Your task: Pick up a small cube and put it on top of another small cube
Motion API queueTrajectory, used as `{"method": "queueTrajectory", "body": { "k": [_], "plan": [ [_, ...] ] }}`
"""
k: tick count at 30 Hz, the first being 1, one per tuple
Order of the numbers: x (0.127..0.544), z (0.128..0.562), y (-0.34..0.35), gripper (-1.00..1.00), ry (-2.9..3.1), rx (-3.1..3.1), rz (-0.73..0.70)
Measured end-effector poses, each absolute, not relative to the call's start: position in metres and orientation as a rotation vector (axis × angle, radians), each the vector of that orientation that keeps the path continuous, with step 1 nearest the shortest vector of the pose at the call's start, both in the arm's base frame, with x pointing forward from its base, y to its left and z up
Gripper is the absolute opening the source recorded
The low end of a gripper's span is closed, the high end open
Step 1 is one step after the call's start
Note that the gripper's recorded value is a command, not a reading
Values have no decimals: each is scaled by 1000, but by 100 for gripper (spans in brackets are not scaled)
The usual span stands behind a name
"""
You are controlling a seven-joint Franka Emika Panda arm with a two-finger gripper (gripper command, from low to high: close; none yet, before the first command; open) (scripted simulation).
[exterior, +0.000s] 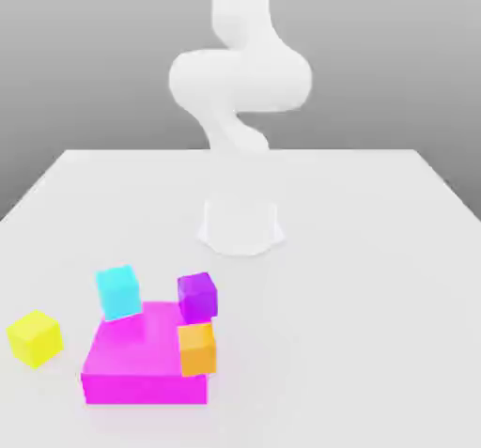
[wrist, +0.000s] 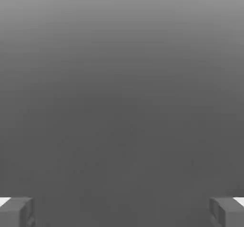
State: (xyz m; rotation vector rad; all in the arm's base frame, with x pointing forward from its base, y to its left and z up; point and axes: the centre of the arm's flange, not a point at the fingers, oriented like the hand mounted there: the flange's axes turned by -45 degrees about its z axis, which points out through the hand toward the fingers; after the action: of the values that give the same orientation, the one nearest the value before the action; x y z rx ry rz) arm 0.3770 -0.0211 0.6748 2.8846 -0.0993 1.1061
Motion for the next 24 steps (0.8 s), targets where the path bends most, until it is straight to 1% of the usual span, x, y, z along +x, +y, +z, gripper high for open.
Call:
{"method": "queueTrajectory", "body": {
  "k": [3, 6, 9, 12, 18, 24],
  "plan": [
    [408, 627, -54, 0, -191, 2871, 959],
    [430, 577, -90, 0, -275, 2864, 820],
    [441, 526, -129, 0, -357, 2864, 686],
    [444, 473, -169, 0, -439, 2870, 557],
    [422, 366, -240, 0, -602, 2901, 319],
    [369, 265, -296, 0, -803, 2948, 115]
  ]
}}
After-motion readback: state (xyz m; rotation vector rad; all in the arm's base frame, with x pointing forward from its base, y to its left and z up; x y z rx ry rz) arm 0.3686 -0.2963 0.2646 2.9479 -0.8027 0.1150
